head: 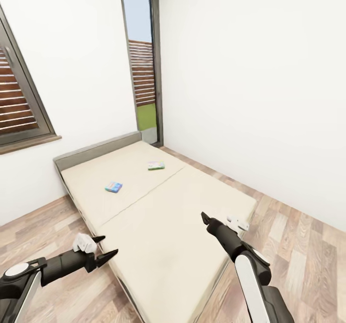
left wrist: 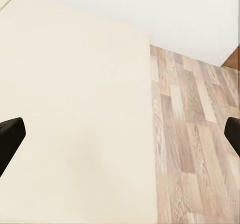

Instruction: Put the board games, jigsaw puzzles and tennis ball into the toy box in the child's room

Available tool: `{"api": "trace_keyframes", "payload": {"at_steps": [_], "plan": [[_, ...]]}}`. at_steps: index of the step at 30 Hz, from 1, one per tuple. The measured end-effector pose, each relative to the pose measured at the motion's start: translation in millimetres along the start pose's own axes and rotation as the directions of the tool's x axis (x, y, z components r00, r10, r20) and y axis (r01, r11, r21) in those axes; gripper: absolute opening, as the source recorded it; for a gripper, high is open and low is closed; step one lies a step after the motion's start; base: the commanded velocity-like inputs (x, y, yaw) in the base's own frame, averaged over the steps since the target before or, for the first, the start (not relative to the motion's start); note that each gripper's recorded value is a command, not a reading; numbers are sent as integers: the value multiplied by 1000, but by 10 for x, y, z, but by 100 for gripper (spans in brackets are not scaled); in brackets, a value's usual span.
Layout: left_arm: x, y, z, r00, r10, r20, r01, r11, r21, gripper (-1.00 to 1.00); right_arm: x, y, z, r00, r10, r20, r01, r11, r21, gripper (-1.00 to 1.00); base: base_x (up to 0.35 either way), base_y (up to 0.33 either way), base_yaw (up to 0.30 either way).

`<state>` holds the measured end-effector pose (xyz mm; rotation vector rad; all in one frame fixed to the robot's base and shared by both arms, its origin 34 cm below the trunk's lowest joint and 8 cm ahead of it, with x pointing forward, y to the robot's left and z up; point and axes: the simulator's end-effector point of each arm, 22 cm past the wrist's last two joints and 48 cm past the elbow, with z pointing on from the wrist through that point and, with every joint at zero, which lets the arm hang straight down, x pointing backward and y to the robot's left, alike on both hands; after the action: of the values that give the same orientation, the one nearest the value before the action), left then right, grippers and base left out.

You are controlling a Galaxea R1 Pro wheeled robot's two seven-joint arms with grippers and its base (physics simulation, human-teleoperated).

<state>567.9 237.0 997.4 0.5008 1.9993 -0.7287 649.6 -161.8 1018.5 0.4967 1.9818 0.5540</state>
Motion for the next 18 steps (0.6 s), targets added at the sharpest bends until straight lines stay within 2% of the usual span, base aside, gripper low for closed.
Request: {"api": "trace_keyframes", "payload": {"at_steps": [13,18], "plan": [[-41,-8,-21,1000,7,8,-7,1000,-2,100,-36,29,-23,1000,-2,8,2,1000,-5,100,5,10,-257],[-57,-10,-30,1000,9,11,-9,1000,-3,100,-48,37,-31,1000,-2,11,2,1000,-7,100,0,150,-257]]}}
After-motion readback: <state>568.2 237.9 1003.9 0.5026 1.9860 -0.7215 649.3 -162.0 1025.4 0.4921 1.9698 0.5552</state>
